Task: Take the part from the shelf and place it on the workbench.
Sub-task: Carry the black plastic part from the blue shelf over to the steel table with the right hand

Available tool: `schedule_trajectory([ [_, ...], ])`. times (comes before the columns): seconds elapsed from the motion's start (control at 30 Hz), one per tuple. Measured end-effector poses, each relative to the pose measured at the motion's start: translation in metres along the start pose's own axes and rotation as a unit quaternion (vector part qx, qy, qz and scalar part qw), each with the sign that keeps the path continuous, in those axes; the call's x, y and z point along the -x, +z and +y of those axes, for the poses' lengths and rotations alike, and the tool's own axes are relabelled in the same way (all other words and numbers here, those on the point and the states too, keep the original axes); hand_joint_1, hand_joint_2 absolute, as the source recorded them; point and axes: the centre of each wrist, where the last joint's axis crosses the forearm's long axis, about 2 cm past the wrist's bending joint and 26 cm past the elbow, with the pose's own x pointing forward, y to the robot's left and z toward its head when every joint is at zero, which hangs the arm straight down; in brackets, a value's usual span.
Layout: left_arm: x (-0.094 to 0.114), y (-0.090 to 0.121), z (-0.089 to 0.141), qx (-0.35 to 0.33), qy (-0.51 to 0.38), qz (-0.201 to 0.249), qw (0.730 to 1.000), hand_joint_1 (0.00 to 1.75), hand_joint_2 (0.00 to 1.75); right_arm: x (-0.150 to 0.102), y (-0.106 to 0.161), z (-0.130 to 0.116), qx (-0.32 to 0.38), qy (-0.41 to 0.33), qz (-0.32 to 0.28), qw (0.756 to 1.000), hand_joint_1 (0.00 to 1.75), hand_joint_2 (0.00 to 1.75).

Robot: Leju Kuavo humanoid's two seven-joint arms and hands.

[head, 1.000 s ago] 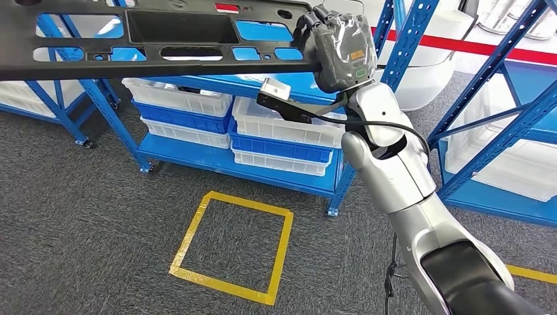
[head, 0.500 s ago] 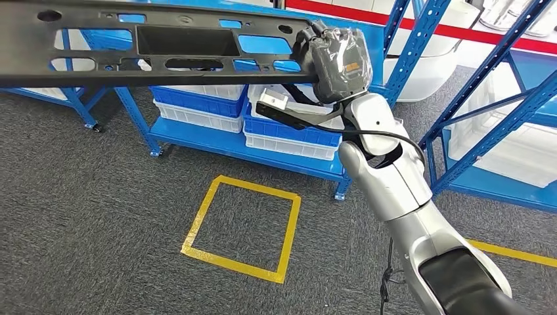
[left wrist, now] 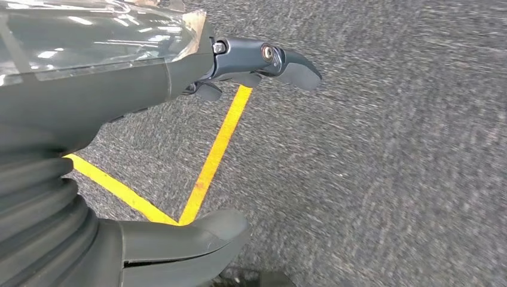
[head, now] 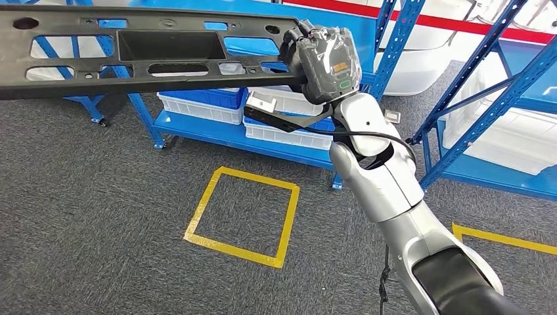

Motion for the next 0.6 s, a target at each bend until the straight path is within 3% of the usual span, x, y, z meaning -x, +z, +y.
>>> schedule_trajectory([
  [0.6,0.008,0.003,-0.002,-0.008,0.020,0.001,1.000,0.00,1.75,-0.005,-0.008,0.002,0.001,-0.006,-0.010,1.000,1.75,1.75],
])
